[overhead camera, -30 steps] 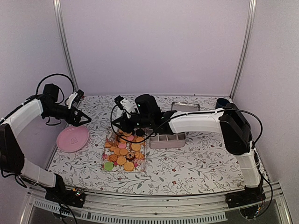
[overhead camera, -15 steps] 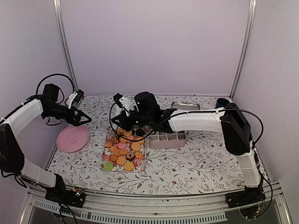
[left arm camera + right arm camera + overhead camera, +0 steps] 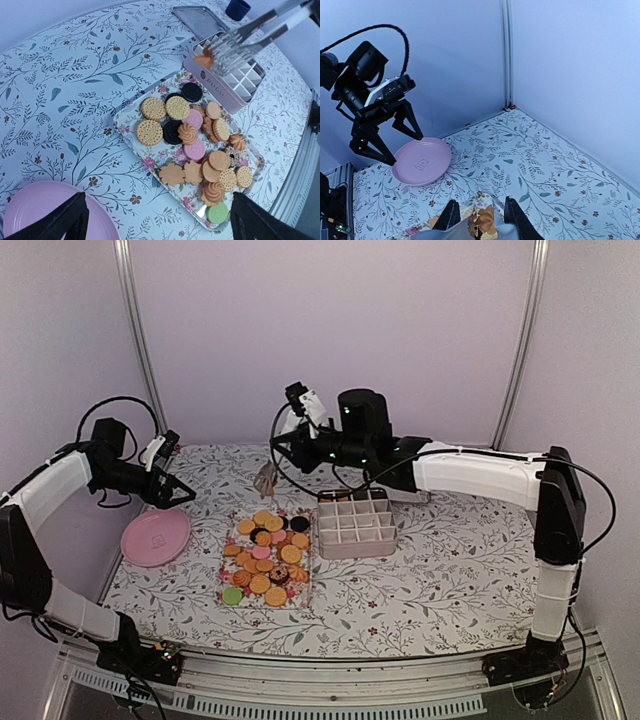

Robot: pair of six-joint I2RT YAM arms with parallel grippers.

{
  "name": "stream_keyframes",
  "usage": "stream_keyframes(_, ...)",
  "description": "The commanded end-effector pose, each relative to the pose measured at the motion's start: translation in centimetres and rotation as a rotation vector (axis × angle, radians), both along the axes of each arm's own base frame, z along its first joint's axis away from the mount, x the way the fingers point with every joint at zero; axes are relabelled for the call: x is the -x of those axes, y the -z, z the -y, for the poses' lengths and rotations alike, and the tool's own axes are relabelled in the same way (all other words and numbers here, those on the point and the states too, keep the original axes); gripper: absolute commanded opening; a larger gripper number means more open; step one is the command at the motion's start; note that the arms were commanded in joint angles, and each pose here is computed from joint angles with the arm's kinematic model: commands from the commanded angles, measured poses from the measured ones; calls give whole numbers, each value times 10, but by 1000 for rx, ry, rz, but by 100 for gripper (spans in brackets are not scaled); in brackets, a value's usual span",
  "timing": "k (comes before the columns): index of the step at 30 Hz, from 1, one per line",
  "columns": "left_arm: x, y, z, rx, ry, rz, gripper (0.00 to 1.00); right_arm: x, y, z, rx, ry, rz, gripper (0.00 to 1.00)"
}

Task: Pack the cookies
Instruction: Place the fake cookies in the empty pocket of the box.

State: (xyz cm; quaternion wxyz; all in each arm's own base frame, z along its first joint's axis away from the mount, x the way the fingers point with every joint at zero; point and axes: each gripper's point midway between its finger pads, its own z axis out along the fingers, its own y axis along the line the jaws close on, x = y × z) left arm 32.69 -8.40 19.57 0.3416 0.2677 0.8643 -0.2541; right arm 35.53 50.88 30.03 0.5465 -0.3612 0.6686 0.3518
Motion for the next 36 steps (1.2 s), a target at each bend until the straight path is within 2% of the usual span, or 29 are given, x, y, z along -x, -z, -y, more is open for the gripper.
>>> stream_keyframes(1,-7,-10,2,13,8,29,99,-37,-33,67,-52,142,43,13)
stream_keyframes(7,-8,-8,3,18,9,17,99,-69,-16,144,-22,281,13,13)
stream_keyframes(12,-8,-8,3,17,8,17,99,-85,0,183,-4,349,-17,13)
stream_keyframes(24,-7,-8,3,15,6,16,99,-94,38,190,39,358,-77,13)
stream_keyframes(36,-6,-7,4,14,9,17,99,-91,47,195,51,363,-95,16)
